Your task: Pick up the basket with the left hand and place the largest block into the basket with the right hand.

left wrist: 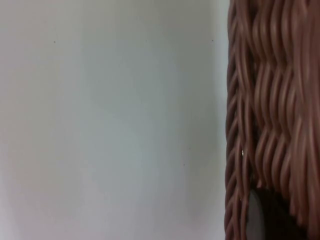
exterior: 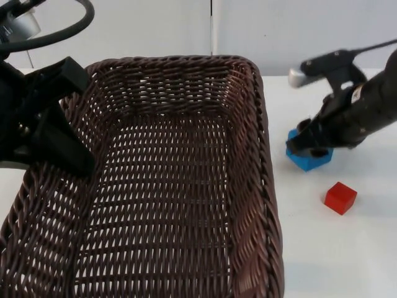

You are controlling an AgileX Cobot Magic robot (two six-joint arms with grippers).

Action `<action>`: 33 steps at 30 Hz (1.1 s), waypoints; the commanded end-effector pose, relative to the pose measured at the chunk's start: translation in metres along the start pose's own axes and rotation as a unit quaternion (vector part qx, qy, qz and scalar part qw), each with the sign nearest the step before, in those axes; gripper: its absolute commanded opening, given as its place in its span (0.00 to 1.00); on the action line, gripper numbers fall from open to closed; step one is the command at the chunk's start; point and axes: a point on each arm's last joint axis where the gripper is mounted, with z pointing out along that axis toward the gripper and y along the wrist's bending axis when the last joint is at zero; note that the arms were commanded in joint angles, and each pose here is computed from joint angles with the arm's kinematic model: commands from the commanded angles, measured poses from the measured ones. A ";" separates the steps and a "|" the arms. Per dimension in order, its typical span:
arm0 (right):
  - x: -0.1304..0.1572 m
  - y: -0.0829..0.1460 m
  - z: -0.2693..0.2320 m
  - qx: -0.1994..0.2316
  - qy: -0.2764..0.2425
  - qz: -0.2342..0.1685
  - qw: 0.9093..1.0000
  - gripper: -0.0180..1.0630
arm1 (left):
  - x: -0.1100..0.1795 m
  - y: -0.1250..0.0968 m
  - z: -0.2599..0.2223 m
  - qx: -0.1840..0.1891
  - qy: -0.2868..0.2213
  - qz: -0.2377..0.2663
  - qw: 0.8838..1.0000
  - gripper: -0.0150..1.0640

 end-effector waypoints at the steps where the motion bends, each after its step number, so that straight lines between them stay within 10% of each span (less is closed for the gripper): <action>1: -0.013 -0.001 -0.018 0.001 -0.019 0.000 1.000 0.01 | 0.001 -0.005 -0.003 0.013 -0.005 -0.006 1.000 0.01; 19: -0.048 -0.003 -0.205 -0.003 -0.064 -0.010 0.998 0.01 | 0.001 -0.005 -0.003 0.013 -0.005 -0.006 1.000 0.01; 33: -0.043 -0.002 -0.236 -0.004 -0.065 -0.011 0.998 0.01 | 0.001 -0.004 -0.003 0.013 -0.005 -0.006 1.000 0.01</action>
